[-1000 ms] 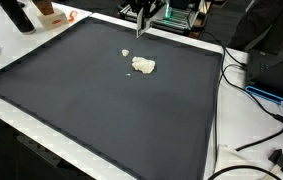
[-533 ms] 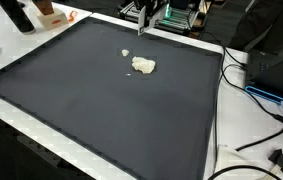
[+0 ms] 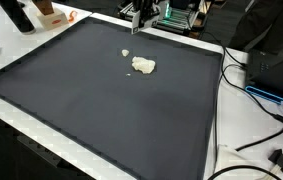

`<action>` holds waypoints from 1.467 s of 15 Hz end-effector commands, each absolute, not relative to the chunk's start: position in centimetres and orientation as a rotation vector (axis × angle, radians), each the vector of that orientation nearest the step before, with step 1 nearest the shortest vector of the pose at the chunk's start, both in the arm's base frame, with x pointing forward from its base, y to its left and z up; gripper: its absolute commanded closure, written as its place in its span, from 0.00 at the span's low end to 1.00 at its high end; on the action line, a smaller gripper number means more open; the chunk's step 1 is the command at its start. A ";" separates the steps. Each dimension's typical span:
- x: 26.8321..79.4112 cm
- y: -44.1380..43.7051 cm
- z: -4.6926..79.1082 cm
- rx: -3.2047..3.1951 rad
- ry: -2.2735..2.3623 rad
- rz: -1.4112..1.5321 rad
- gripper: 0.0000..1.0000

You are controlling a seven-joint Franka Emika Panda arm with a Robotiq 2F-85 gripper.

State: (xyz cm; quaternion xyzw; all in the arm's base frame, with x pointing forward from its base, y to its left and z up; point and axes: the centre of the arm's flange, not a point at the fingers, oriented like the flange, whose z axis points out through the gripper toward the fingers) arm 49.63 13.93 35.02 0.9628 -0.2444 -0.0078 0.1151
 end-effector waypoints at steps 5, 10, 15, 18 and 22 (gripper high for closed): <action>51.7 13.5 31.3 2.549 -0.903 -0.098 0.99; 52.4 12.7 29.1 2.432 -0.949 -0.164 0.99; 53.0 12.0 27.3 2.351 -0.961 -0.213 0.99; 53.5 11.5 26.3 2.318 -0.955 -0.219 0.99; 53.8 10.9 25.3 2.286 -0.929 -0.224 0.99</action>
